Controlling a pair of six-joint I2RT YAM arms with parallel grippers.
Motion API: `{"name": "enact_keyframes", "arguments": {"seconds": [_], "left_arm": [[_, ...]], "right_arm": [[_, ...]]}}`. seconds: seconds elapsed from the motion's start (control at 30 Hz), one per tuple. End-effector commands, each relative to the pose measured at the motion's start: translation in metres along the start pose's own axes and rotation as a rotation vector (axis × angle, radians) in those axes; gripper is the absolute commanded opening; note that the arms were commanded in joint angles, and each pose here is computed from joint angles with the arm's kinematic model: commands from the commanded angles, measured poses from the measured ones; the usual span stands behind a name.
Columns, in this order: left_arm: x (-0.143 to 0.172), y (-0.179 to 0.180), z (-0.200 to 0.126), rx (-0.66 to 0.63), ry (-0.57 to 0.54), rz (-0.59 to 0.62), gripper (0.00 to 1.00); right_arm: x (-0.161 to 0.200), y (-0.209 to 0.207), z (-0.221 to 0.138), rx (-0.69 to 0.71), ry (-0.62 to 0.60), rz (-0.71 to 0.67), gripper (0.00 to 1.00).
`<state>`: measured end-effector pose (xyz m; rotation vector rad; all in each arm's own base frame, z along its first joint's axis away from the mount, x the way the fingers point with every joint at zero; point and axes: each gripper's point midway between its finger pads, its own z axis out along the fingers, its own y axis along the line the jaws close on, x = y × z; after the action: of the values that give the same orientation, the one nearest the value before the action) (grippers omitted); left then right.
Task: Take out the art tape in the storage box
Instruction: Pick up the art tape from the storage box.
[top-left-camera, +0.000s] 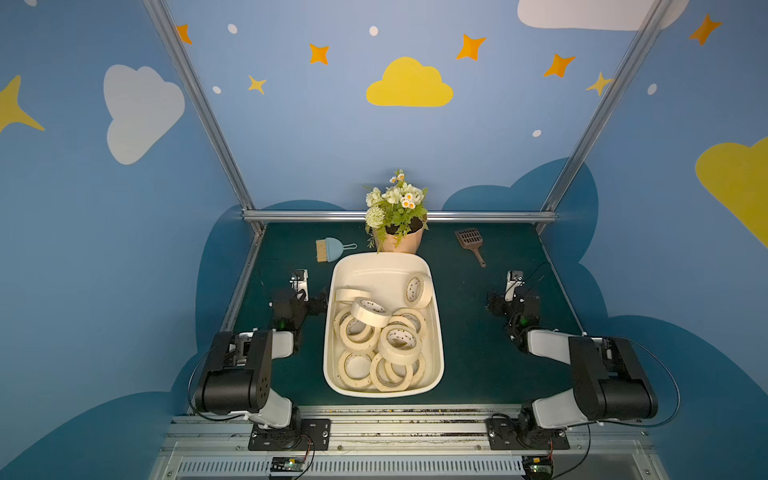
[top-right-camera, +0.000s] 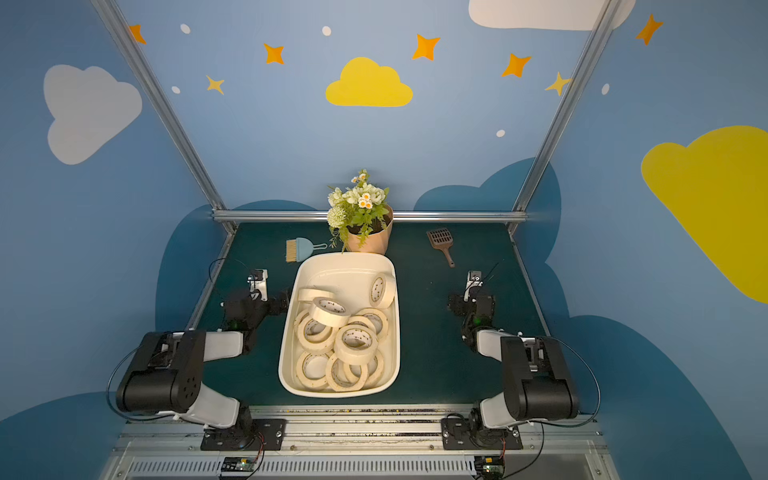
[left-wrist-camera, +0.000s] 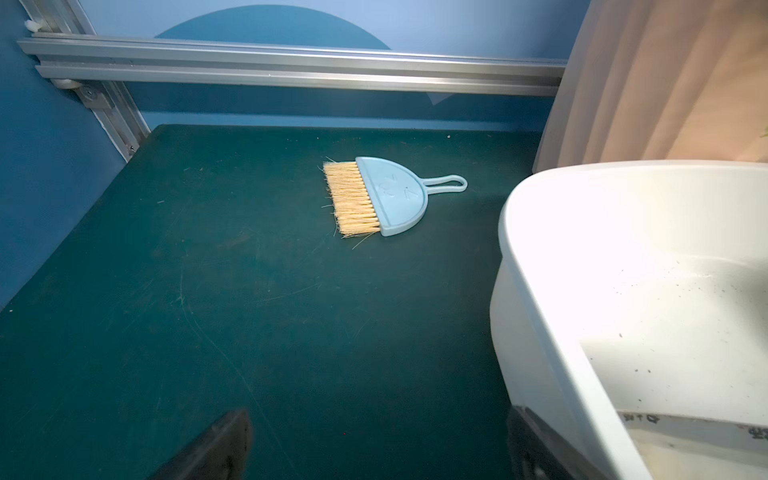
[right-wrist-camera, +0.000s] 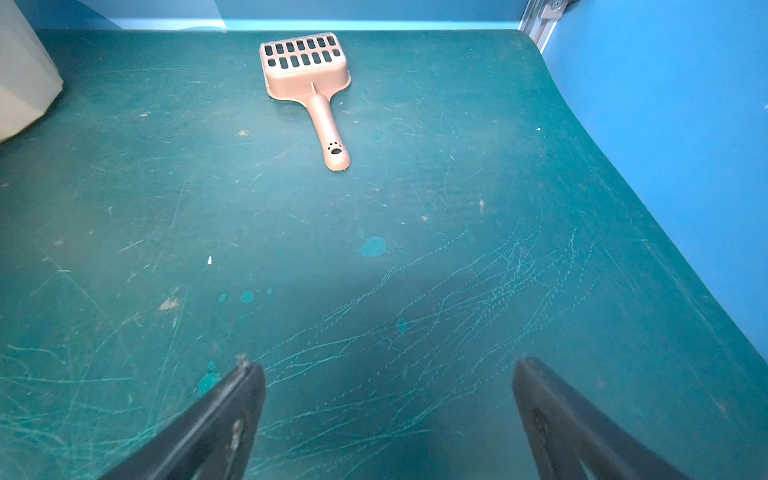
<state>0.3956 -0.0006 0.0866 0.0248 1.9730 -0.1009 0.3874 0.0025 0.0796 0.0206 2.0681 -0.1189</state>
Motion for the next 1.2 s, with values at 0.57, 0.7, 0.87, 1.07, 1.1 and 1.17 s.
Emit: {"name": "enact_keyframes", "arguments": {"seconds": [0.57,0.7,0.87,1.07,1.1,1.17], "left_arm": [[0.005,-0.006,0.001,0.031,0.011,-0.005,1.00],[0.005,-0.005,0.000,0.033,0.009,-0.006,1.00],[-0.017,0.018,-0.005,-0.102,0.054,-0.073,1.00],[-0.080,0.008,-0.046,-0.131,-0.025,-0.069,1.00],[-0.091,0.003,-0.054,-0.135,-0.036,-0.062,1.00],[-0.104,-0.009,-0.068,-0.142,-0.026,-0.024,1.00]], "right_arm": [[-0.009,0.001,-0.001,-0.001,-0.021,0.002,0.99],[-0.008,0.001,0.000,-0.006,-0.015,0.003,0.99],[-0.014,-0.001,-0.002,0.008,-0.040,0.012,0.99],[-0.070,0.010,-0.037,-0.019,0.083,0.003,0.99],[-0.074,0.019,-0.044,-0.023,0.101,-0.024,0.99],[-0.080,0.041,-0.060,-0.040,0.114,-0.100,0.99]]}}
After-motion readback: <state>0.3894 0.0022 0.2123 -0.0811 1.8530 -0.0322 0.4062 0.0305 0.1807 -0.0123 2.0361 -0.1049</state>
